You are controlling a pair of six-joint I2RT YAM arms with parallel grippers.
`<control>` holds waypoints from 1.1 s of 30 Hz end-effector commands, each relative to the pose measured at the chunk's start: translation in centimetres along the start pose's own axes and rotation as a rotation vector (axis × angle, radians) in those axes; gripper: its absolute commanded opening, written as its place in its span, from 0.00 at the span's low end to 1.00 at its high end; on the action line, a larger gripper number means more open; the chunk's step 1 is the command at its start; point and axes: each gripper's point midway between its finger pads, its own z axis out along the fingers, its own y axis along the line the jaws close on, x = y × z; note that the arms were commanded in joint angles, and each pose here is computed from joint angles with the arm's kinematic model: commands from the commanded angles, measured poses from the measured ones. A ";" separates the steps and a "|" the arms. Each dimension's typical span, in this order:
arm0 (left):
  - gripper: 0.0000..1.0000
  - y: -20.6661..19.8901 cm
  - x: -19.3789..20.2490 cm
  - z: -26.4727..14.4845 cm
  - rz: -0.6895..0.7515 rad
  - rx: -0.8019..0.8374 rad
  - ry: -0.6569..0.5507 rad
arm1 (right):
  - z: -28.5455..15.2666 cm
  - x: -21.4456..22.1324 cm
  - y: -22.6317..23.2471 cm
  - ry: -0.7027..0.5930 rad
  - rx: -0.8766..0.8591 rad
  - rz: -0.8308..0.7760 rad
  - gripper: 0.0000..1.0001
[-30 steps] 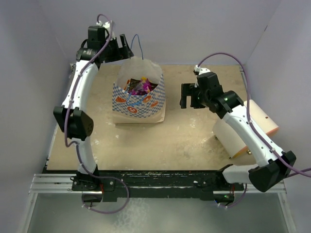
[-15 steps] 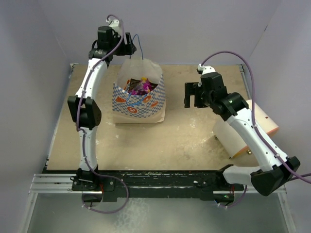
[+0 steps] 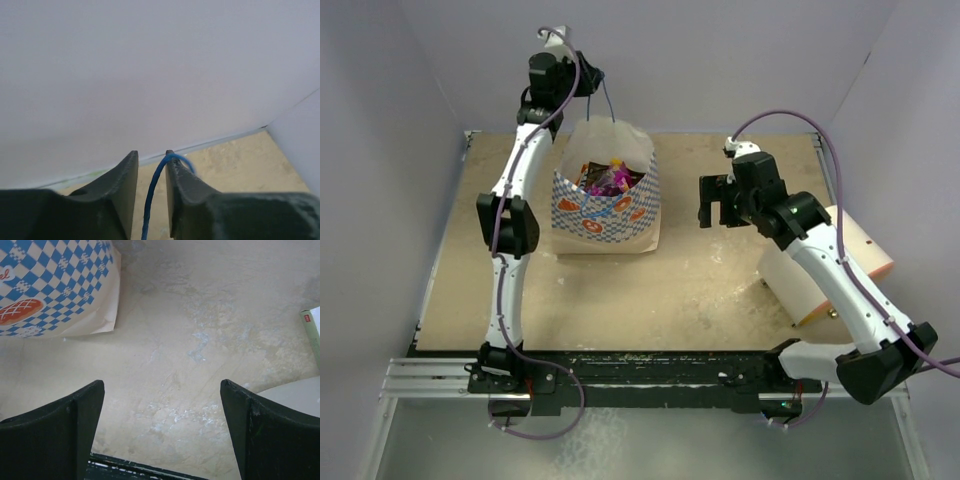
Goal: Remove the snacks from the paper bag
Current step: Adjust the paper bag at the center of the board.
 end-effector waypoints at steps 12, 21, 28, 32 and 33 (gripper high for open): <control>0.00 -8.9 -12.6 -11.0 -0.010 0.022 -0.127 | -5.2 -2.6 5.8 -0.022 -0.340 0.066 1.00; 0.00 -13.9 -8.4 -20.4 -0.122 0.051 0.058 | -7.3 -2.4 12.3 0.114 -0.696 0.224 1.00; 0.00 -16.1 -5.2 -26.4 -0.218 0.083 0.190 | -6.7 -0.4 13.4 0.217 -0.728 0.267 1.00; 0.00 -17.1 -3.9 -28.7 -0.270 0.095 0.238 | -5.1 1.4 14.6 0.298 -0.693 0.253 1.00; 0.00 -17.3 -3.5 -29.1 -0.280 0.100 0.252 | -4.6 1.9 15.1 0.313 -0.670 0.222 1.00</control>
